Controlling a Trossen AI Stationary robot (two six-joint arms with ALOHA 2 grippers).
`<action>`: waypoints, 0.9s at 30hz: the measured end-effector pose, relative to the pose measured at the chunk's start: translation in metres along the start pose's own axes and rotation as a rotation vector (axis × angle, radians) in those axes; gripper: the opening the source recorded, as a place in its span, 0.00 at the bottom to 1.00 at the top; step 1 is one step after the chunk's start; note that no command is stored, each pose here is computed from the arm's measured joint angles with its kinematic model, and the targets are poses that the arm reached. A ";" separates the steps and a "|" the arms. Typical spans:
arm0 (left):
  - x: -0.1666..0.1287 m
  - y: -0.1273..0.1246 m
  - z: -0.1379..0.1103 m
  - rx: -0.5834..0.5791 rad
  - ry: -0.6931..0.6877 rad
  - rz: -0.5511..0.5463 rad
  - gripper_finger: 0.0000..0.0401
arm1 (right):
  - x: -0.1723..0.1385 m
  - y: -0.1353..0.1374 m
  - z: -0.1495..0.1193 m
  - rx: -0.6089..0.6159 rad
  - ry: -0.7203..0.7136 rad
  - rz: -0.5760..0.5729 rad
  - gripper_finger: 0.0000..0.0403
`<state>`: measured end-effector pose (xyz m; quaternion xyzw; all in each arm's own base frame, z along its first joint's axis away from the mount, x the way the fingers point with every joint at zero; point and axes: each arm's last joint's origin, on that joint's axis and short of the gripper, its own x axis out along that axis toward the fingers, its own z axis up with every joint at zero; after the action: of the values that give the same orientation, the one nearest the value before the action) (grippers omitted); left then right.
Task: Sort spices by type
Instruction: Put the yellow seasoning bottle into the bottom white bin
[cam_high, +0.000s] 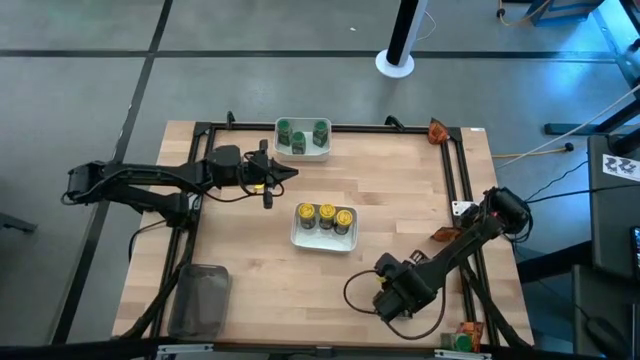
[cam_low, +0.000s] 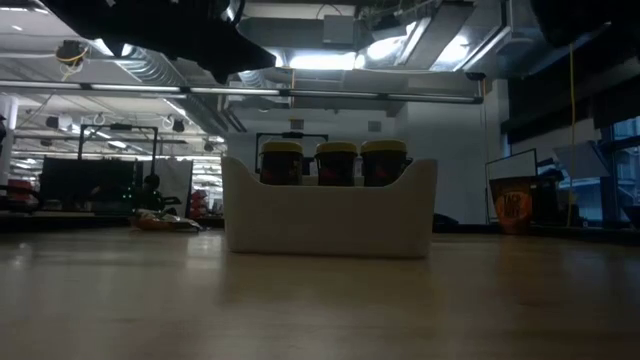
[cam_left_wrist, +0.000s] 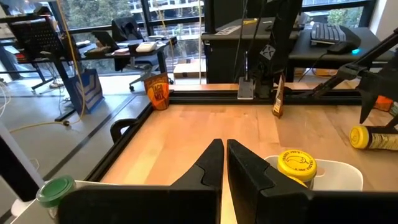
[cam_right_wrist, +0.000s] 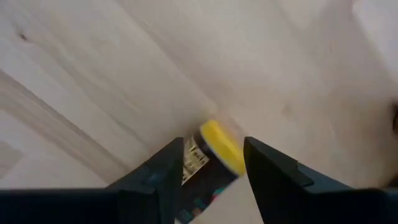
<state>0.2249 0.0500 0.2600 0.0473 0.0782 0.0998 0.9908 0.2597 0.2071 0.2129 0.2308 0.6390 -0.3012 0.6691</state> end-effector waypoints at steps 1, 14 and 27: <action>0.000 0.000 0.000 0.000 0.000 0.000 0.02 | -0.001 -0.001 0.000 0.016 0.031 0.005 0.43; 0.000 0.000 -0.001 0.000 0.006 -0.001 0.02 | -0.001 0.005 -0.028 0.340 0.190 -0.003 0.83; 0.000 0.000 0.000 -0.003 0.004 0.000 0.02 | 0.038 0.023 -0.032 0.346 0.143 -0.082 0.88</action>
<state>0.2249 0.0500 0.2596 0.0453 0.0800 0.0998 0.9907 0.2529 0.2418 0.1704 0.3369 0.6324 -0.4163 0.5597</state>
